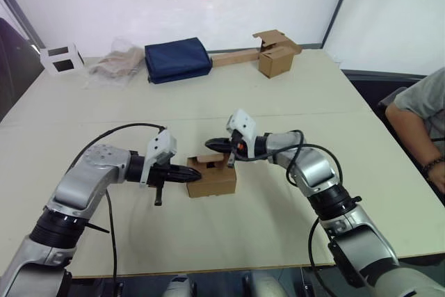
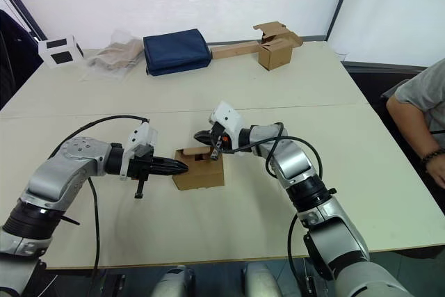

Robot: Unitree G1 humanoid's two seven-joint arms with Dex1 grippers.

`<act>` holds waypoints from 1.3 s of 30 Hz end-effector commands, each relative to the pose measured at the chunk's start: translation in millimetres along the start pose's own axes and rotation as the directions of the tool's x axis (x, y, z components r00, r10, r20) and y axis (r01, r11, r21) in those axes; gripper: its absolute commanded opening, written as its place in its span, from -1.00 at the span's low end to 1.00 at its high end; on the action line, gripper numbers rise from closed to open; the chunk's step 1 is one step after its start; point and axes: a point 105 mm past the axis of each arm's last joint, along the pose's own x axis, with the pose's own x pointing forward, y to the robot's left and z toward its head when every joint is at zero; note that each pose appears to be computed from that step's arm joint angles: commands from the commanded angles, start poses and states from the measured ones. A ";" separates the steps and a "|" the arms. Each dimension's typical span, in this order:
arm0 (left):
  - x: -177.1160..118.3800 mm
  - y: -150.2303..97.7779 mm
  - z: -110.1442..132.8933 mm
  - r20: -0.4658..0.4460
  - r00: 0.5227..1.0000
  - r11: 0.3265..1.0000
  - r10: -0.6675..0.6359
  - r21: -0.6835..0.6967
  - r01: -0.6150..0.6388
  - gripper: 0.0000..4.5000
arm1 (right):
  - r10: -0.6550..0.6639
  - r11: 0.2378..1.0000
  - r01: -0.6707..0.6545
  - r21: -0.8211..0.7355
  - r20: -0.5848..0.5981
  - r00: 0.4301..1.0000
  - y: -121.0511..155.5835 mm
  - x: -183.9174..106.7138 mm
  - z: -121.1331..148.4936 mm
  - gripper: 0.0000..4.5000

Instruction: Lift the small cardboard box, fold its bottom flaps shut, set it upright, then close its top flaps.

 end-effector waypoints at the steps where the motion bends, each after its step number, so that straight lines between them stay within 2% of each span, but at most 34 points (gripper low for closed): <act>1: -5.1 3.0 4.3 -0.001 1.000 0.999 0.026 0.026 -0.026 -0.98 | 0.037 0.998 -0.036 -0.050 0.018 0.999 9.9 -1.4 4.4 -1.00; 9: -19.9 6.8 1.5 -0.013 0.998 0.998 0.059 0.018 -0.059 -0.98 | 0.004 0.999 -0.007 -0.048 -0.070 0.998 13.3 -6.1 -27.4 -1.00; 14: -27.1 12.9 2.4 -0.019 0.997 0.997 0.080 0.025 -0.080 -0.98 | -0.001 0.999 0.000 -0.048 -0.032 0.999 15.5 -7.9 -19.7 -1.00; 20: -27.2 27.9 32.7 0.082 0.991 0.994 0.103 0.040 -0.106 -0.98 | -0.020 0.997 0.018 -0.071 -0.023 1.000 16.8 -11.1 -17.5 -1.00; 24: -13.7 29.3 41.5 0.101 0.993 0.996 0.068 0.057 -0.074 -0.98 | -0.027 0.997 0.027 -0.077 -0.010 1.000 18.5 -11.5 -14.8 -1.00; 28: 5.9 27.1 28.2 0.070 0.997 0.998 0.026 0.058 -0.030 -0.98 | -0.042 0.996 0.042 -0.081 -0.002 0.999 16.7 -12.1 -11.2 -1.00; 34: 12.0 25.8 13.2 0.034 0.999 0.999 0.002 0.048 -0.004 -0.98 | -0.064 0.994 0.067 -0.085 0.030 0.997 13.3 -17.1 1.7 -1.00; 39: 13.2 29.7 12.1 0.041 0.999 0.999 0.021 0.039 -0.022 -0.98 | -0.080 0.997 0.078 0.017 0.168 0.983 11.7 -30.0 35.1 -1.00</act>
